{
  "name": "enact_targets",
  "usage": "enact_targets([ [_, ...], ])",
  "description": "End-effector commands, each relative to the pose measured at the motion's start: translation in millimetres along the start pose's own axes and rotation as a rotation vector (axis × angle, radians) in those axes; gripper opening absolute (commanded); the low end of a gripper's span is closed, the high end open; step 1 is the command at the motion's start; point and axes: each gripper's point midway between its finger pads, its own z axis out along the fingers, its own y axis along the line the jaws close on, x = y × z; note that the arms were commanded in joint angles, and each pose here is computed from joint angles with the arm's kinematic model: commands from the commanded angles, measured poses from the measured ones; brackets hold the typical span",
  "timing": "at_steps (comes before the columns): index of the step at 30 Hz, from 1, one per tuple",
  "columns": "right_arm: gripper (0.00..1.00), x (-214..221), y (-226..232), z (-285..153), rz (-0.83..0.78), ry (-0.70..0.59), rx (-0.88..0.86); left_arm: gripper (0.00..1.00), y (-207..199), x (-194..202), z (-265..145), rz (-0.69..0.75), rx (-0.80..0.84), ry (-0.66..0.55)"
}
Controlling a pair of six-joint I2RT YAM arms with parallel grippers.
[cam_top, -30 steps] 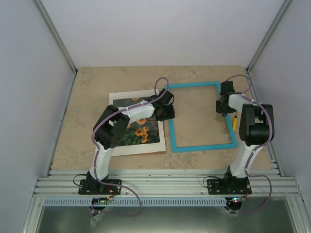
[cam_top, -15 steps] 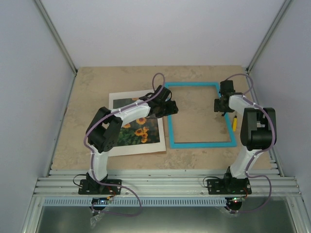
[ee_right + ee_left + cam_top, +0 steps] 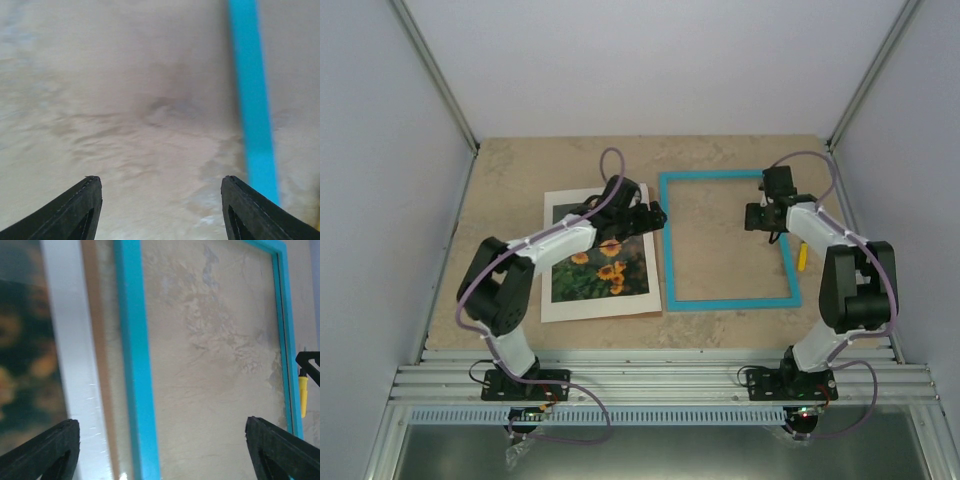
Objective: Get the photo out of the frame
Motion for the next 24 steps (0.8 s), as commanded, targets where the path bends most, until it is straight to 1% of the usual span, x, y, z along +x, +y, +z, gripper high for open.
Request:
enact_targets([
  [1, 0.68, 0.9, 51.7, -23.6, -0.038, -0.046, -0.147, 0.96, 19.9, -21.2, -38.0, -0.008, 0.018, -0.103],
  [4, 0.69, 2.8, 91.6, -40.5, -0.078, -0.072, -0.242, 0.99, 49.0, -22.5, -58.1, -0.06, 0.013, -0.141],
  [6, 0.7, 9.9, 129.6, -56.0, -0.117, -0.081, -0.347, 1.0, 70.9, -19.7, -69.6, -0.095, -0.002, -0.158],
  [11, 0.72, 30.9, 188.7, -82.3, -0.167, -0.092, -0.534, 1.0, 98.3, -18.1, -91.0, -0.127, -0.052, -0.198],
  [16, 0.76, 61.0, 230.8, -95.0, -0.243, -0.062, -0.682, 1.0, 119.7, -2.1, -98.6, -0.157, -0.111, -0.187],
  [18, 0.79, 75.7, 244.8, -95.3, -0.278, -0.039, -0.722, 1.0, 122.5, 6.5, -100.8, -0.176, -0.107, -0.181],
  [20, 0.79, 91.8, 254.7, -90.8, -0.303, -0.016, -0.741, 1.0, 124.5, 15.5, -102.3, -0.182, -0.107, -0.158],
  [23, 0.8, 105.5, 267.7, -89.6, -0.34, -0.022, -0.775, 1.0, 125.6, 30.4, -104.0, -0.141, -0.151, -0.112],
  [24, 0.8, 108.1, 268.5, -87.9, -0.349, -0.024, -0.777, 1.0, 123.8, 33.2, -105.3, -0.11, -0.184, -0.112],
])
